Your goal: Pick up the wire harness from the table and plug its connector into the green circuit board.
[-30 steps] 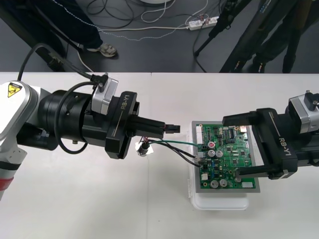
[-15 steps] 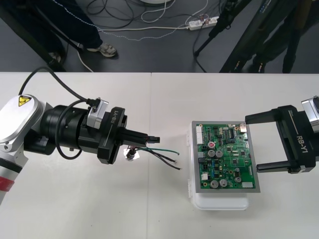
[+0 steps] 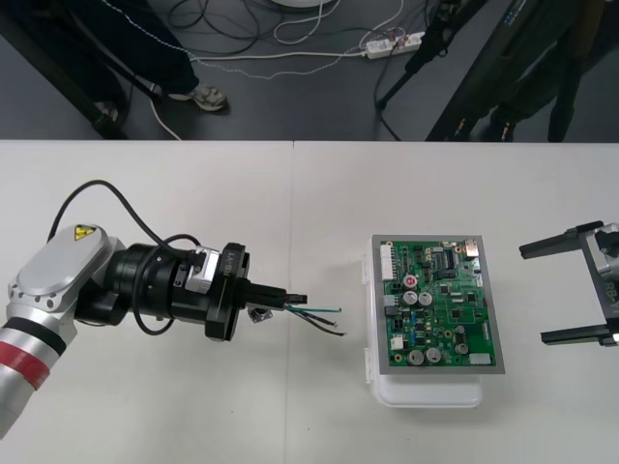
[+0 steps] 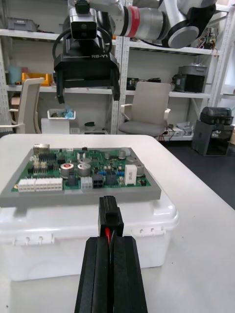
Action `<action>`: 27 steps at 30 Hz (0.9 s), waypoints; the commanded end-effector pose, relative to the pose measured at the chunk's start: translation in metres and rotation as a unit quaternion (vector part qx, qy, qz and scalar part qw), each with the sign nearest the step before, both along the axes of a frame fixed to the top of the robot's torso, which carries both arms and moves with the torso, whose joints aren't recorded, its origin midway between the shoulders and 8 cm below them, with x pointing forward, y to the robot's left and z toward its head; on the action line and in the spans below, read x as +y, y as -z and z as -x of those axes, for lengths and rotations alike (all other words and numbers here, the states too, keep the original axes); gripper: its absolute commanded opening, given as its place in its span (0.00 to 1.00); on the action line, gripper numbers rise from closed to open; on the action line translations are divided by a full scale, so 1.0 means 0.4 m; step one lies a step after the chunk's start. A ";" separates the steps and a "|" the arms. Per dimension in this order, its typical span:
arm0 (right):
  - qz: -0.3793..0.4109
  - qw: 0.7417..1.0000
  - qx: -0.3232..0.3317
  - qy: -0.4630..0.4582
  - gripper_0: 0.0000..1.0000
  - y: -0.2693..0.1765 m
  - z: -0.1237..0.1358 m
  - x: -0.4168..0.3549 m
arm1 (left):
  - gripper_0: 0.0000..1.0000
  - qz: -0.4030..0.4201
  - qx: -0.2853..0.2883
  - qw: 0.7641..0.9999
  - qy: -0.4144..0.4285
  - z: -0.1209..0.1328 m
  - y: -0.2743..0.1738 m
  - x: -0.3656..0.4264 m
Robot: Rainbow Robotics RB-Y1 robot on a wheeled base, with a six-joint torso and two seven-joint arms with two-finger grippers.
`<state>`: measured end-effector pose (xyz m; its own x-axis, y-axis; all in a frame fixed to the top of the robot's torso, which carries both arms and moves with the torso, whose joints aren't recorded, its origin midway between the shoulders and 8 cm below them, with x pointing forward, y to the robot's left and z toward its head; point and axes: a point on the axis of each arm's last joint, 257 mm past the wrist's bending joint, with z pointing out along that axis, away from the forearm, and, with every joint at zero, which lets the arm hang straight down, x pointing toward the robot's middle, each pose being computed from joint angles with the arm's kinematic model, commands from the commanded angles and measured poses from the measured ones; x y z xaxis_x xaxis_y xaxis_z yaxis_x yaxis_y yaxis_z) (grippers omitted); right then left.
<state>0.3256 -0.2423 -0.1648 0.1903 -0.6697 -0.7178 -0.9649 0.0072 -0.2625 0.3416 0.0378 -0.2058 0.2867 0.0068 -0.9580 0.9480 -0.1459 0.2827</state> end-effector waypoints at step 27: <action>0.195 0.977 -0.051 0.075 1.00 0.167 -0.103 -0.153 | 0.00 0.030 -0.012 0.999 0.029 -0.027 0.071 -0.183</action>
